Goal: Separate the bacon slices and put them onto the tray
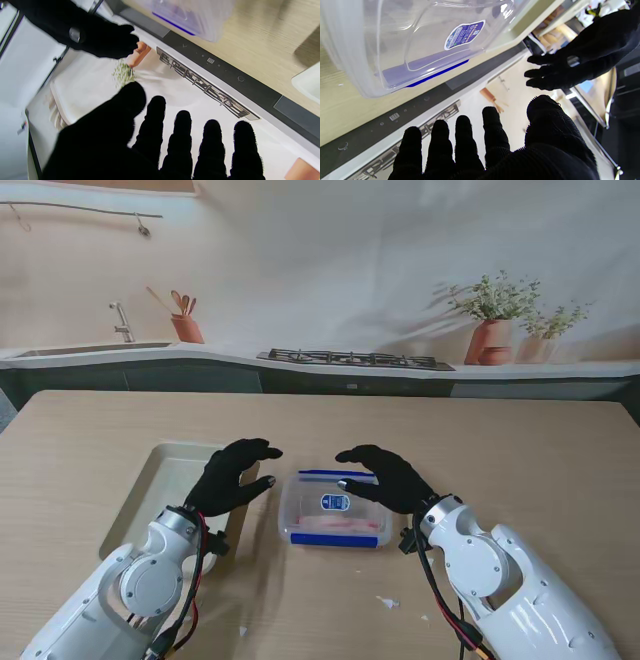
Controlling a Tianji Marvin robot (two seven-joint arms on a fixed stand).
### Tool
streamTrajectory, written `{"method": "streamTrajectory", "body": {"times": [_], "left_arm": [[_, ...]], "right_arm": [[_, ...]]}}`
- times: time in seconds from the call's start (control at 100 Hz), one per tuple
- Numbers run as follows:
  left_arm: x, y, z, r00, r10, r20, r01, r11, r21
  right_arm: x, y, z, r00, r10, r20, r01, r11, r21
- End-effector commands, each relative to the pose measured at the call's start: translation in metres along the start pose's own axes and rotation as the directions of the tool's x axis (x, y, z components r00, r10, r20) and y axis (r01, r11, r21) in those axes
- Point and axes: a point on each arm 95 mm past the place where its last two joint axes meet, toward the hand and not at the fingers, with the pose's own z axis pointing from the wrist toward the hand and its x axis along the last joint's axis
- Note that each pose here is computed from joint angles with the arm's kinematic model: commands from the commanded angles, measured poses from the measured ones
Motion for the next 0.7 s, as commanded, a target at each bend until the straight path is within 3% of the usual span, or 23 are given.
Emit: {"method": "streamTrajectory", "body": {"times": [0.0, 0.13, 0.26, 0.45, 0.69], "left_arm": [[0.001, 0.002, 0.003, 0.998, 0.052, -0.027, -0.053, 0.998, -0.046], [0.001, 0.010, 0.007, 0.986, 0.147, -0.076, -0.155, 0.981, -0.115], [0.003, 0.021, 0.011, 0.973, 0.194, -0.122, -0.213, 0.962, -0.169], [0.005, 0.036, 0.017, 0.964, 0.212, -0.158, -0.246, 0.939, -0.239], [0.004, 0.049, 0.019, 0.962, 0.211, -0.173, -0.256, 0.914, -0.315]], "right_arm": [[0.006, -0.001, -0.006, 1.000, -0.022, -0.014, 0.023, 1.000, 0.018], [0.011, 0.004, -0.015, 0.997, -0.076, -0.034, 0.077, 0.996, 0.051], [0.017, 0.009, -0.025, 0.989, -0.133, -0.071, 0.141, 0.980, 0.138], [0.022, 0.009, -0.029, 0.976, -0.189, -0.108, 0.210, 0.951, 0.229], [0.026, 0.004, -0.028, 0.975, -0.192, -0.109, 0.218, 0.913, 0.345]]}}
